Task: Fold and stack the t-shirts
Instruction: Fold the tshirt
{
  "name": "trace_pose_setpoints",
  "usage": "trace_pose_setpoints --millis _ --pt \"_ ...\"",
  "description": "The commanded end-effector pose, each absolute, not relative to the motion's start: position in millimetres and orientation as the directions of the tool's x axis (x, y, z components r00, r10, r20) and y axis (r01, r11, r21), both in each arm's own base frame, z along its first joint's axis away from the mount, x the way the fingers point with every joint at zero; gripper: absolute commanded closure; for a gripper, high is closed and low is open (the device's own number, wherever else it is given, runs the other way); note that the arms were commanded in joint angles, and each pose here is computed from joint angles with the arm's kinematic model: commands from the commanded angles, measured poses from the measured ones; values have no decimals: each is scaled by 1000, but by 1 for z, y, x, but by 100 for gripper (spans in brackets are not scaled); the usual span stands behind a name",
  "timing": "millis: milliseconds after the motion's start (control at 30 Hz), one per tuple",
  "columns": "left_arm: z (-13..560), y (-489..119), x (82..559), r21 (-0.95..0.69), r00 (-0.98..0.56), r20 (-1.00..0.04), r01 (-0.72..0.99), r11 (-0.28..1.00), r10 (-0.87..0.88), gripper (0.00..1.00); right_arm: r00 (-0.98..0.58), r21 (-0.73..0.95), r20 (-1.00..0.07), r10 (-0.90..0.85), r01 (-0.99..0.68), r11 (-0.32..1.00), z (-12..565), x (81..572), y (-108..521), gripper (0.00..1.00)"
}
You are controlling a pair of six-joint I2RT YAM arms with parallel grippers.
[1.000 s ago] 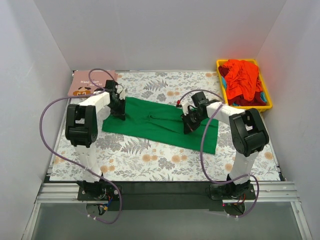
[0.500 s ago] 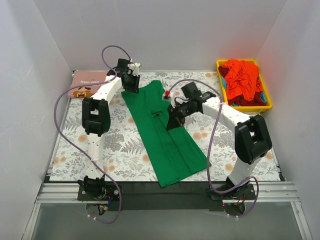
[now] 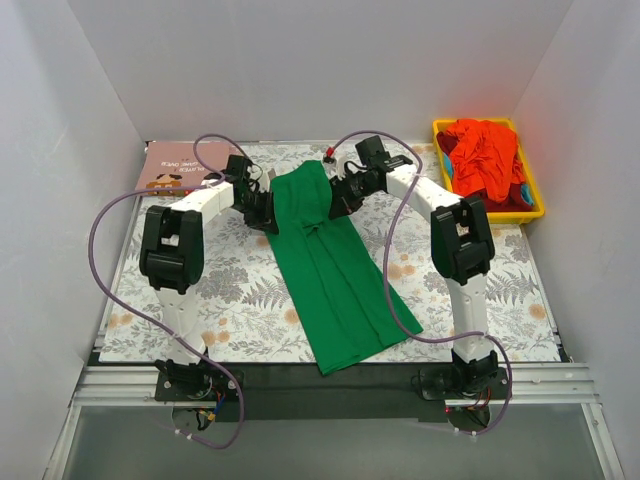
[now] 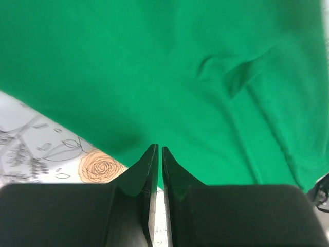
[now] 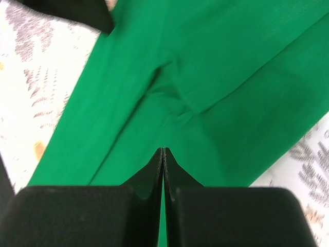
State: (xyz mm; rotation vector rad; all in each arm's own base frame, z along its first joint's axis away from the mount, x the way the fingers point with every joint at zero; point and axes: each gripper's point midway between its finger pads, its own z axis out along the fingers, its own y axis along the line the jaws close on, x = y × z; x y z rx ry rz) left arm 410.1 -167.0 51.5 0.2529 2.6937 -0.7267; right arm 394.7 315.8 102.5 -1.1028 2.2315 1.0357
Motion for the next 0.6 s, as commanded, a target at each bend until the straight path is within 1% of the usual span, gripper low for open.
trace_pose_setpoints --millis 0,167,267,367,400,433,500,533,567 --pt "53 -171 411 -480 -931 -360 230 846 49 94 -586 418 -680 -440 -803 425 103 420 329 95" --pt "26 -161 426 -414 -942 -333 193 889 50 98 -604 409 -671 -429 -785 466 72 435 331 96" --pt "9 -152 449 -352 -937 -344 188 917 60 99 -623 402 -663 -415 -764 505 55 439 327 97" --pt "1 -146 483 -330 -933 -356 180 927 54 99 -647 405 -663 -376 -733 547 48 449 319 97" --pt "-2 -141 488 -324 -937 -343 176 930 58 99 -649 399 -666 -367 -726 560 47 453 318 97" --pt "-1 -140 513 -307 -924 -379 184 934 57 99 -650 392 -673 -354 -719 574 47 459 314 97" --pt "-2 -133 528 -292 -919 -388 194 937 70 99 -633 369 -706 -318 -712 597 54 476 314 96" --pt "2 -131 548 -267 -901 -428 206 942 76 99 -633 367 -710 -308 -706 606 51 483 314 95" --pt "3 -130 554 -255 -896 -436 211 943 82 98 -629 359 -718 -298 -701 616 51 491 313 95"
